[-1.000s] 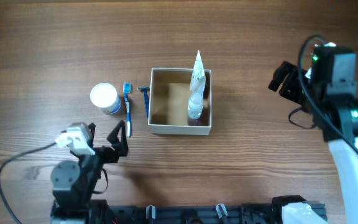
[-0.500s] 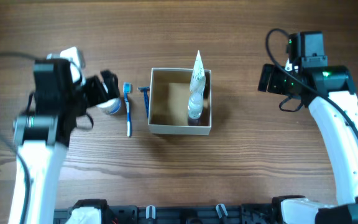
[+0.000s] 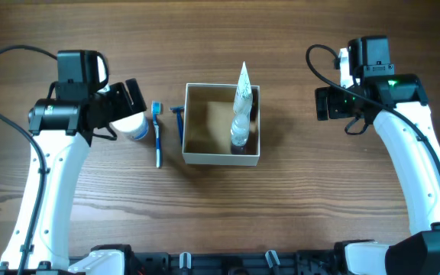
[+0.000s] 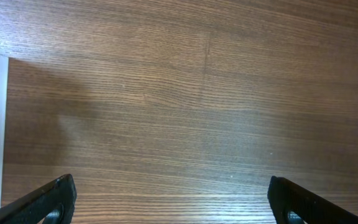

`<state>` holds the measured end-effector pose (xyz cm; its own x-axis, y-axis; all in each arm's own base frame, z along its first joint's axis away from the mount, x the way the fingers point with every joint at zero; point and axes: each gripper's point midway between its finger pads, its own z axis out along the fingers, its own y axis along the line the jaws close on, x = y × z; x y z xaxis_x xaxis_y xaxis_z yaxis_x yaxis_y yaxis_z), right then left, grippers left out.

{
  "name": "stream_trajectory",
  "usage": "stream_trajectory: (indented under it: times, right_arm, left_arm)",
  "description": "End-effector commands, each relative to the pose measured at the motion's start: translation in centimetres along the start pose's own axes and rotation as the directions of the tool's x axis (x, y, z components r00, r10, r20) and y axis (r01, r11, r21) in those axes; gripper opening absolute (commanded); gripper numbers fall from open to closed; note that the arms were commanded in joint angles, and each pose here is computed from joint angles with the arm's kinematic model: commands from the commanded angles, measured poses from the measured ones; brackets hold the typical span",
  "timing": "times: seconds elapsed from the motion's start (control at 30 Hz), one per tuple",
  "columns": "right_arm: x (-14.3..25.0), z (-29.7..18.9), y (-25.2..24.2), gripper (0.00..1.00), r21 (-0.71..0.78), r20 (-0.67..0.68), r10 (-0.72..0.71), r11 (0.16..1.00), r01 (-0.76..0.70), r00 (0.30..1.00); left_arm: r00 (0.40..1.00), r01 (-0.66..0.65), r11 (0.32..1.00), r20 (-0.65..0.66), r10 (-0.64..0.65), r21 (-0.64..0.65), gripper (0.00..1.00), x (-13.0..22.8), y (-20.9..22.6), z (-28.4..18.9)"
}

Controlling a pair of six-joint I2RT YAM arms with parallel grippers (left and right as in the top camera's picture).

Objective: Pack container
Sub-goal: 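Grasp the cotton-swab tub with the left gripper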

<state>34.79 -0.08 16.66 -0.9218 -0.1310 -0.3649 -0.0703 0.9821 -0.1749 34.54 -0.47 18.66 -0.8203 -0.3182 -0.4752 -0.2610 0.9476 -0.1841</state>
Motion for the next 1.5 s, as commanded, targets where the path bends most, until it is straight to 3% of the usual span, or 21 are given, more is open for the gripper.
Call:
stream_trajectory:
  times: [0.0, 0.33, 0.4, 0.67, 0.8, 0.97, 1.3, 1.47]
  right_arm:
    - [-0.2, 0.1, -0.5, 1.00, 0.020, 0.001, -0.015, 1.000, 0.015, 1.000]
    - [-0.2, 0.1, -0.5, 1.00, 0.020, 0.001, -0.015, 1.000, 0.015, 1.000]
    - [-0.2, 0.1, -0.5, 1.00, 0.020, 0.001, -0.015, 1.000, 0.015, 1.000]
    - [-0.2, 0.1, -0.5, 1.00, 0.020, 0.001, -0.015, 1.000, 0.015, 1.000]
    - [-0.3, 0.1, -0.5, 1.00, 0.020, 0.002, -0.015, 1.000, 0.015, 1.000]
    - [-0.2, 0.1, -0.5, 1.00, 0.020, 0.001, -0.015, 1.000, 0.015, 1.000]
    - [-0.3, 0.1, -0.5, 1.00, 0.020, 0.002, -0.015, 1.000, 0.015, 1.000]
    - [-0.3, 0.1, -0.5, 1.00, 0.020, 0.002, -0.015, 1.000, 0.015, 1.000]
  left_arm:
    - [0.999, 0.021, 0.998, 0.032, -0.019, -0.059, 1.00, -1.5, 1.9, 0.2]
    - [0.984, 0.027, 0.994, -0.171, -0.045, -0.111, 0.99, 1.0, 3.2, 8.0]
    - [0.980, 0.021, 0.994, -0.194, -0.041, -0.107, 0.95, 1.3, 3.0, 9.5]
    - [0.976, -0.030, 0.996, -0.219, 0.010, -0.089, 0.98, 1.9, 1.7, 12.4]
    - [0.965, -0.054, 0.994, -0.259, 0.027, -0.098, 0.94, 2.9, 1.7, 13.3]
    - [0.955, -0.058, 0.992, -0.297, 0.022, -0.115, 0.78, 3.8, 2.1, 13.7]
    - [0.951, -0.061, 0.991, -0.307, 0.021, -0.122, 0.71, 3.9, 2.2, 12.7]
    - [0.969, -0.061, 0.990, -0.246, 0.028, -0.129, 0.70, 0.6, 1.3, 8.5]
